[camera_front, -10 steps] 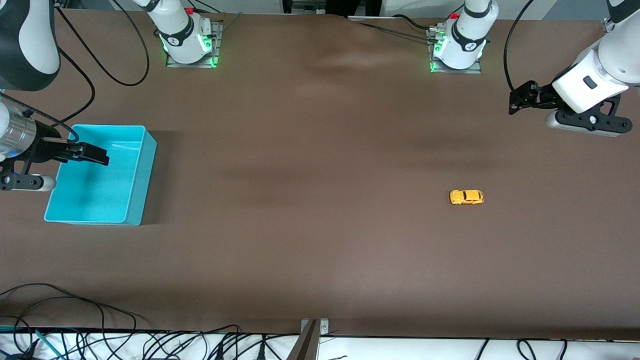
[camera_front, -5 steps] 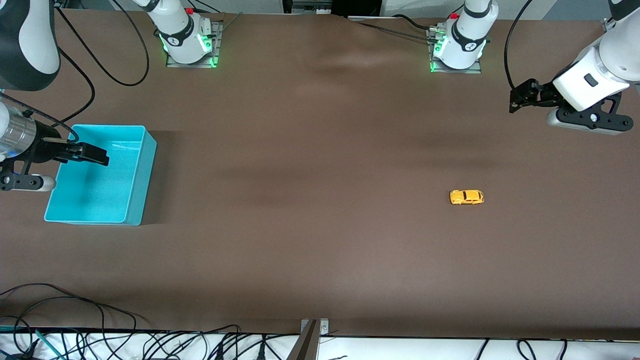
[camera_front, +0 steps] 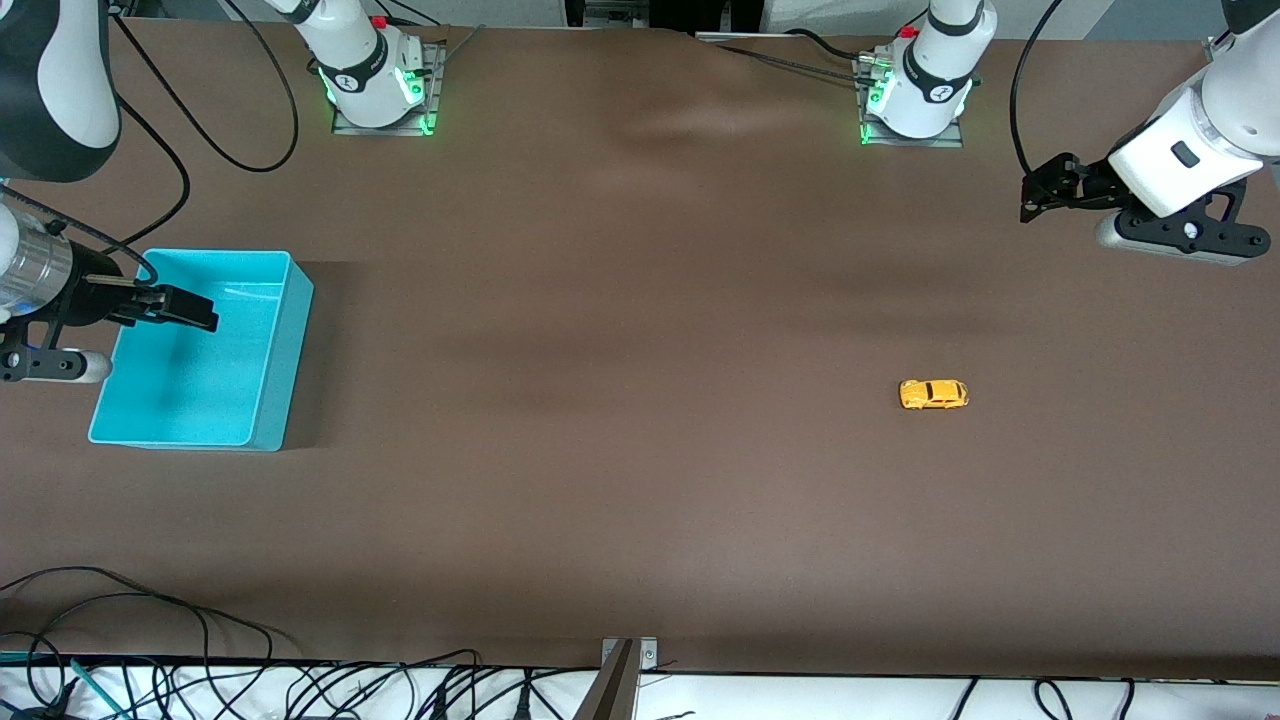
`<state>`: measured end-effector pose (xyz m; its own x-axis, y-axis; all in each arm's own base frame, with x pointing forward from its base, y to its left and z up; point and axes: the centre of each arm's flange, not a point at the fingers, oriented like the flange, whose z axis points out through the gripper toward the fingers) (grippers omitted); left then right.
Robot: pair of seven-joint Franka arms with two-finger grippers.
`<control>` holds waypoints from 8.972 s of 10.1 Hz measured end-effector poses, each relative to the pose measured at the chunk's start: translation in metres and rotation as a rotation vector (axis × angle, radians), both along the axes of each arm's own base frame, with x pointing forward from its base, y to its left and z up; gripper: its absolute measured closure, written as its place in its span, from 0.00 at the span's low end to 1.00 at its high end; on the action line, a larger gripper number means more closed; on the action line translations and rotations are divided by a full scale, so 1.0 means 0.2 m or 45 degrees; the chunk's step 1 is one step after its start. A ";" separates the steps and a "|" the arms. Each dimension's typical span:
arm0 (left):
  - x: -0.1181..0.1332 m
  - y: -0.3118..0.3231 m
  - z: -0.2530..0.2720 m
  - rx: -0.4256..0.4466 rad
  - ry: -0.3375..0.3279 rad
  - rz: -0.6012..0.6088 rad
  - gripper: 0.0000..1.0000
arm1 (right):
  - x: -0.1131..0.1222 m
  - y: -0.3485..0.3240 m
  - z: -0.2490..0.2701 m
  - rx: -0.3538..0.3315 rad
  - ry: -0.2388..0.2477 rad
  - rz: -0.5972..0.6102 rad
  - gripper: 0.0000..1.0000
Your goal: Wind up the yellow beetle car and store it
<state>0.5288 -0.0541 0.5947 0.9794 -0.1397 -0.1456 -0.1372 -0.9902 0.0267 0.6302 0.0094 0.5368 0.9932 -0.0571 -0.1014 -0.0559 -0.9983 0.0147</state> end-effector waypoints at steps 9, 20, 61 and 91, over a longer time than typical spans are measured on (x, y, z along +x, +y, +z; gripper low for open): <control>0.00 -0.01 -0.01 0.001 0.007 -0.007 0.00 | 0.00 0.00 0.00 0.000 0.000 0.000 0.00; 0.34 0.20 -0.84 -0.252 0.059 -1.104 0.00 | 0.00 0.00 0.00 0.000 -0.001 0.000 0.00; 0.12 1.28 -2.08 -0.097 -0.273 -1.857 0.54 | 0.00 -0.01 0.00 0.000 -0.002 -0.003 0.00; 0.22 -0.12 -0.02 -0.085 0.137 -0.448 0.00 | 0.01 0.00 -0.05 0.003 0.024 0.035 0.00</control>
<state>0.5723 -0.0786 0.5911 0.8492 -0.4780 -0.2245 -0.4620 -0.8784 0.1226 0.6315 0.0101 0.5276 0.9923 -0.0297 -0.1202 -0.0283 -0.9995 0.0133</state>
